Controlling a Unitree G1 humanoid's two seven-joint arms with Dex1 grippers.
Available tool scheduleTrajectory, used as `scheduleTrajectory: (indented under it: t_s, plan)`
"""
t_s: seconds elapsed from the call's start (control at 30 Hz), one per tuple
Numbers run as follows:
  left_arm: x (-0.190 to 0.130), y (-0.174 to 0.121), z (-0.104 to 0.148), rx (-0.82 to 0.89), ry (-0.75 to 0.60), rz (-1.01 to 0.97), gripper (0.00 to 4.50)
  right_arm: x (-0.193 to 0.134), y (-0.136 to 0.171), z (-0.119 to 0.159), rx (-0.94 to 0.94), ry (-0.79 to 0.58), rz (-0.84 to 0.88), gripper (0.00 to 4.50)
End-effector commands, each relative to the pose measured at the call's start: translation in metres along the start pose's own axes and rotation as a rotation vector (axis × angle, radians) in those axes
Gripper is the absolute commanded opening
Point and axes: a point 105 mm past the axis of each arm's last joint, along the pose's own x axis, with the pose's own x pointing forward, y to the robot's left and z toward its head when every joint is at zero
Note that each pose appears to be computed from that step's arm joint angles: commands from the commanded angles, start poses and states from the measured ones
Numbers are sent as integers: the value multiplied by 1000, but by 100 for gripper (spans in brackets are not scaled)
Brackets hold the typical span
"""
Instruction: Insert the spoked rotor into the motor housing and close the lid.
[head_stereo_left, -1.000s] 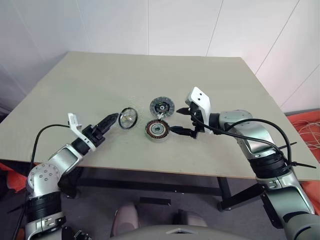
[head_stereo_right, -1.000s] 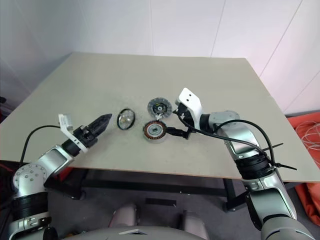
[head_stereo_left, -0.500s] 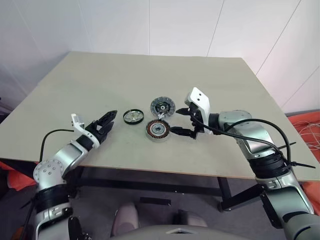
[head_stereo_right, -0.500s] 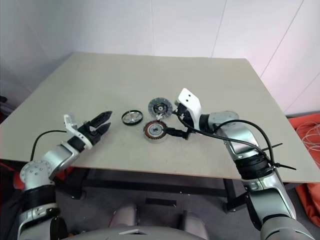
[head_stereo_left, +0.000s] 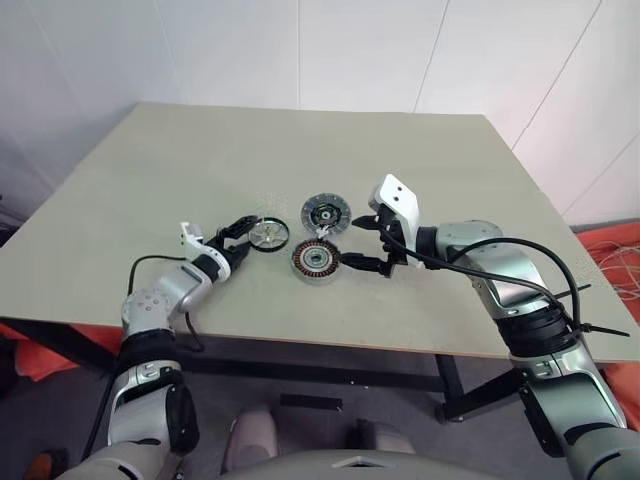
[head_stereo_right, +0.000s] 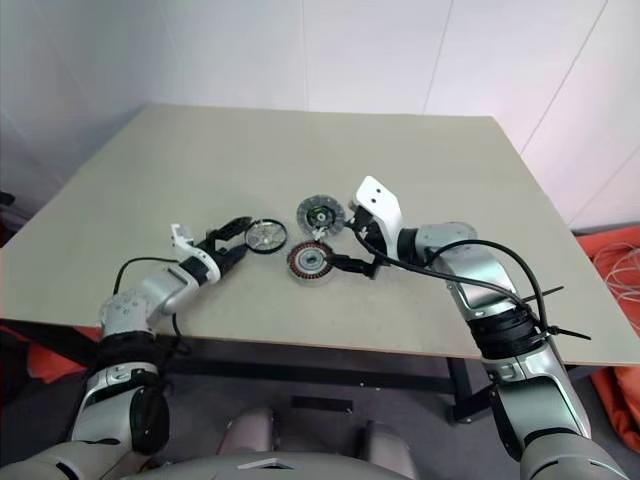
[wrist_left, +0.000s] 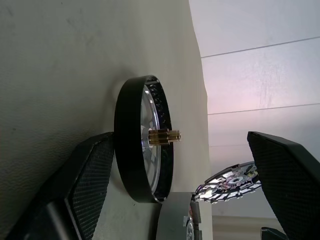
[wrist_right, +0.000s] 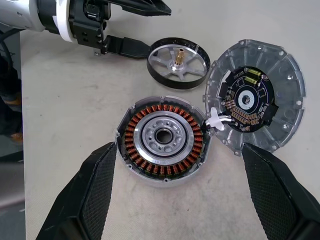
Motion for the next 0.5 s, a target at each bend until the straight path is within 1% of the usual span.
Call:
scheduleTrajectory:
  t_s: [0.03,0.1,0.2,0.4,0.5]
  plan:
    - [8,-6,-1,-1,-6,-20,445,-3,-1,18,-49,-48,-7,450]
    - [10,-6,-3,-3,-2,-20,445,-3,-1,19,-50,-49,-7,450]
    - [10,-5,-5,-3,1,-22,384,-4,-1,19,-51,-50,-9,450]
    - [11,-4,-7,-6,5,-27,182,-4,-2,19,-51,-50,-13,450]
    - [11,-4,-9,7,17,-29,89,-4,-2,19,-51,-52,-14,450]
